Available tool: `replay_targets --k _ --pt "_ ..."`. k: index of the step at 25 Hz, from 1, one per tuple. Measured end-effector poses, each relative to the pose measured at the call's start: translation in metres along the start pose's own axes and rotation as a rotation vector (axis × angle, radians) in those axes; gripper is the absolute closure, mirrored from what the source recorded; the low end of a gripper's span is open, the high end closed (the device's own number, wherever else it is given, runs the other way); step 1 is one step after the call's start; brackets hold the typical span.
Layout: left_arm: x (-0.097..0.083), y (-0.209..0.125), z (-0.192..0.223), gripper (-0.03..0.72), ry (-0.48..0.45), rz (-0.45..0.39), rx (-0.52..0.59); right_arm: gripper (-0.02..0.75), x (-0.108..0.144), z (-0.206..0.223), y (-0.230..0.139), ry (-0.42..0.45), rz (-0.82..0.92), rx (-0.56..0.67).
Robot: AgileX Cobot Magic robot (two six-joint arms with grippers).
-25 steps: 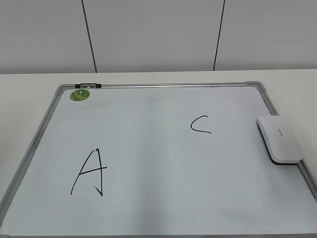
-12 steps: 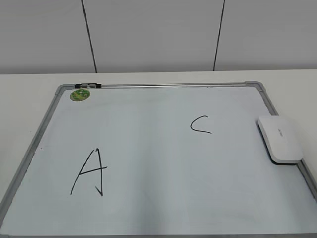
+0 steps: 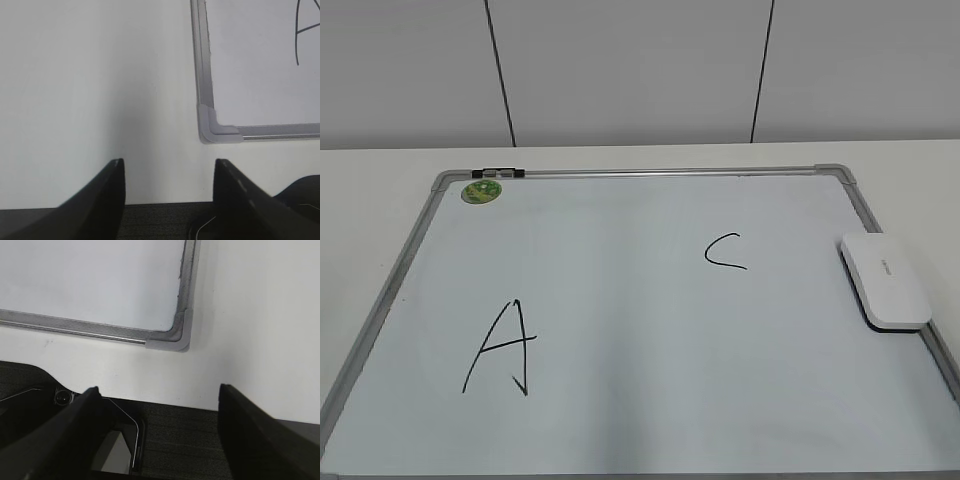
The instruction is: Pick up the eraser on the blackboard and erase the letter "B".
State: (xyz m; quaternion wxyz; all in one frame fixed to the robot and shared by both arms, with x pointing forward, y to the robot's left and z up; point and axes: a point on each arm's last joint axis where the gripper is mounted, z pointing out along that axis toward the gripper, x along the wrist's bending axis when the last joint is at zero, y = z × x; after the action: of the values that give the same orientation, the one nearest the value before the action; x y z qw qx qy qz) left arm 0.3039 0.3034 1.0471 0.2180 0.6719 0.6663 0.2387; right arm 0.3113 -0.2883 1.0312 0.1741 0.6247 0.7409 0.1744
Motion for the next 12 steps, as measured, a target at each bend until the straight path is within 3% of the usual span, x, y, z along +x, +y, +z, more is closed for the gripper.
replay_targets --k 12 --pt "-0.0001 -0.0025 0.0022 0.287 0.0 0.0 0.017 0.204 -0.0001 0.0015 -0.0018 -0.002 -0.001 0.008"
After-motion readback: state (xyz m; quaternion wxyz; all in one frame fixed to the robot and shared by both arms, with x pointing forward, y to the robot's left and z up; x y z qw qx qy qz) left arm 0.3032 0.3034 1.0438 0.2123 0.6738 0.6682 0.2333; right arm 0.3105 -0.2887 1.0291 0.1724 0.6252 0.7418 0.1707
